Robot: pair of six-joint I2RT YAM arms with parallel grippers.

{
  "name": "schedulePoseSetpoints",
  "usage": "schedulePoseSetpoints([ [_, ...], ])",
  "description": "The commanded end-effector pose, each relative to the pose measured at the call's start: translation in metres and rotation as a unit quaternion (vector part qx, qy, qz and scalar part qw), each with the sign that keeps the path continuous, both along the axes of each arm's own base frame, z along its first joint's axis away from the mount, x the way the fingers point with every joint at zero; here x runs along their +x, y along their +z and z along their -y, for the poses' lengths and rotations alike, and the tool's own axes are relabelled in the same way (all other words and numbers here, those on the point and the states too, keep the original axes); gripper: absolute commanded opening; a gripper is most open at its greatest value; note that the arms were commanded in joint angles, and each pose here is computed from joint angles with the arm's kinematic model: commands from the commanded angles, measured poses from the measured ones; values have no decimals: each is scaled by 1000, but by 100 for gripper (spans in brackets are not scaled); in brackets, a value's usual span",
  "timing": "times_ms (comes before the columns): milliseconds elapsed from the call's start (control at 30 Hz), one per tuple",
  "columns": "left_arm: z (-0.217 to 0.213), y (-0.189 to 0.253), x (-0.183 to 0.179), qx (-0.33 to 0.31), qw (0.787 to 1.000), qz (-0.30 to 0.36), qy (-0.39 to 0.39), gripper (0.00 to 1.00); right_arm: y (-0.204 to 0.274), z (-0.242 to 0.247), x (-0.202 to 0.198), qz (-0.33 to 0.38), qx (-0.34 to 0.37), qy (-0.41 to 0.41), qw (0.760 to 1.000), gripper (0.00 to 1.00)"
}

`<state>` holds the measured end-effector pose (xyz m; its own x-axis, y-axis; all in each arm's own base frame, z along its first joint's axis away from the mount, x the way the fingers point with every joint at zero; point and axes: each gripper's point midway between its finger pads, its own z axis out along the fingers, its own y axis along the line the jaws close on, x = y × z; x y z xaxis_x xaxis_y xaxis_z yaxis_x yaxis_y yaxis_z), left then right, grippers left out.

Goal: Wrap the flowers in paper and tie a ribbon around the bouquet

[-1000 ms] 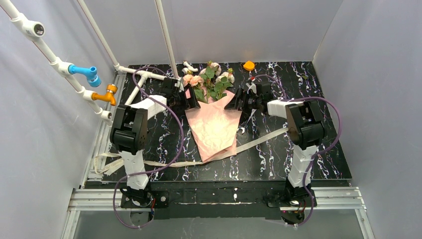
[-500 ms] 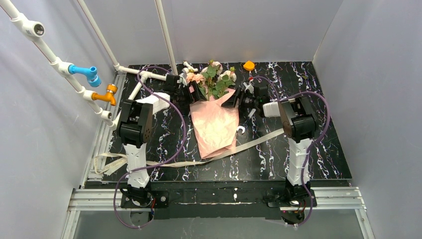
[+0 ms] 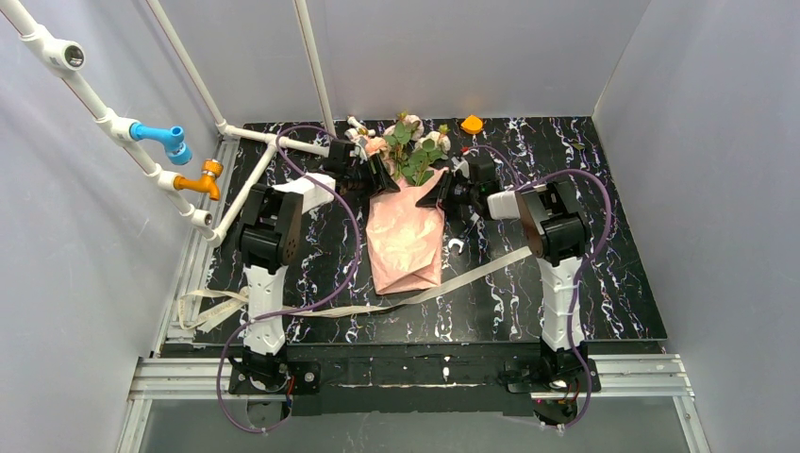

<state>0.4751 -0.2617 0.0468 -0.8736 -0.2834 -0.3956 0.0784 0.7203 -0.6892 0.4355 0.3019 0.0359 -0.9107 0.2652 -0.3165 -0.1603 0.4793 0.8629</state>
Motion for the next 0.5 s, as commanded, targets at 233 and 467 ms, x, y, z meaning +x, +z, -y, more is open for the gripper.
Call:
schedulePoseSetpoints([
  [233,16,-20,0,13,999,-33,7,11,15,-16,10,37,-24,20,999,1],
  [467,28,3,-7,5,1000,-6,-19,0,40,-23,13,62,-33,31,997,1],
])
